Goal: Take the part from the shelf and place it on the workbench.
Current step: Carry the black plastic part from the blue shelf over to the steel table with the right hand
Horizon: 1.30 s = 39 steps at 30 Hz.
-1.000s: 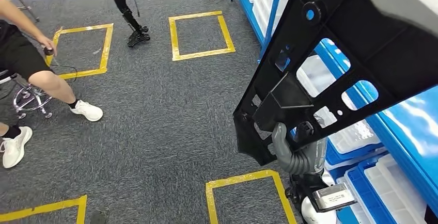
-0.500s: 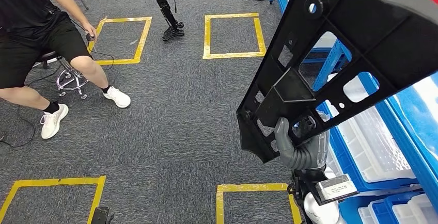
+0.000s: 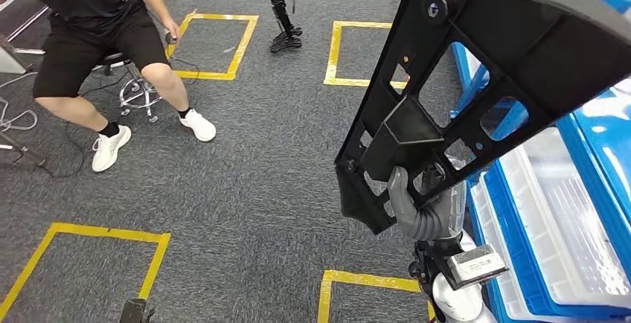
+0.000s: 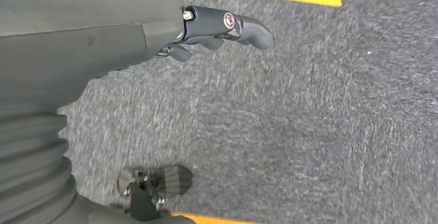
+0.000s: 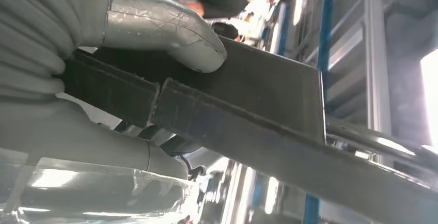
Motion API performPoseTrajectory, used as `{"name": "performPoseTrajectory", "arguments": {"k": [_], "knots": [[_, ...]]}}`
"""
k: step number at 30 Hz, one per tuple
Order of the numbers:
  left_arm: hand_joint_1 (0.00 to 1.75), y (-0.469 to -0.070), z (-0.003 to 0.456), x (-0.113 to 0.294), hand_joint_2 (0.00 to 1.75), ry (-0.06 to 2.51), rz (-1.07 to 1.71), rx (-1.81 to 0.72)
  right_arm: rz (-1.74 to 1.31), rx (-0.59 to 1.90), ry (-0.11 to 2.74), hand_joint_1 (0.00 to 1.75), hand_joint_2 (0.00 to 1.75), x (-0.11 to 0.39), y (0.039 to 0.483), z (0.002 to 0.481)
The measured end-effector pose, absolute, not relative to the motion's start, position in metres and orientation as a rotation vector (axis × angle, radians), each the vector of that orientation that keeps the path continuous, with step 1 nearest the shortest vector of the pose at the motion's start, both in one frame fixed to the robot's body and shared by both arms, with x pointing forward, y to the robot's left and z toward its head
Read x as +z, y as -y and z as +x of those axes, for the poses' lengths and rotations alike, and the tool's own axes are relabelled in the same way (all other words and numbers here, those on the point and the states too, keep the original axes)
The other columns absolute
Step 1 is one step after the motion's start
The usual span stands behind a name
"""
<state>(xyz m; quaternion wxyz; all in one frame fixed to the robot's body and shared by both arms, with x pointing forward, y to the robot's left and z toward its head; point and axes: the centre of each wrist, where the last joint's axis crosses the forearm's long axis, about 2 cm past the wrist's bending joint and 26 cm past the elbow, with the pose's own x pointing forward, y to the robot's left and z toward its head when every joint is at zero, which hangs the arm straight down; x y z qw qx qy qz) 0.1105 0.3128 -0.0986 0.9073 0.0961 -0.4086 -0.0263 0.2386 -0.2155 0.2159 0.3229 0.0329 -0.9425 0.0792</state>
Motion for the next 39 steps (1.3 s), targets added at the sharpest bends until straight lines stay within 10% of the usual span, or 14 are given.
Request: {"name": "performPoseTrajectory", "arguments": {"k": [39], "knots": [[0.00,-0.300,0.101,-0.101,1.75,0.808,0.164,0.013,0.107,0.242,2.452,1.75,1.75,0.212,0.215,0.242]]}}
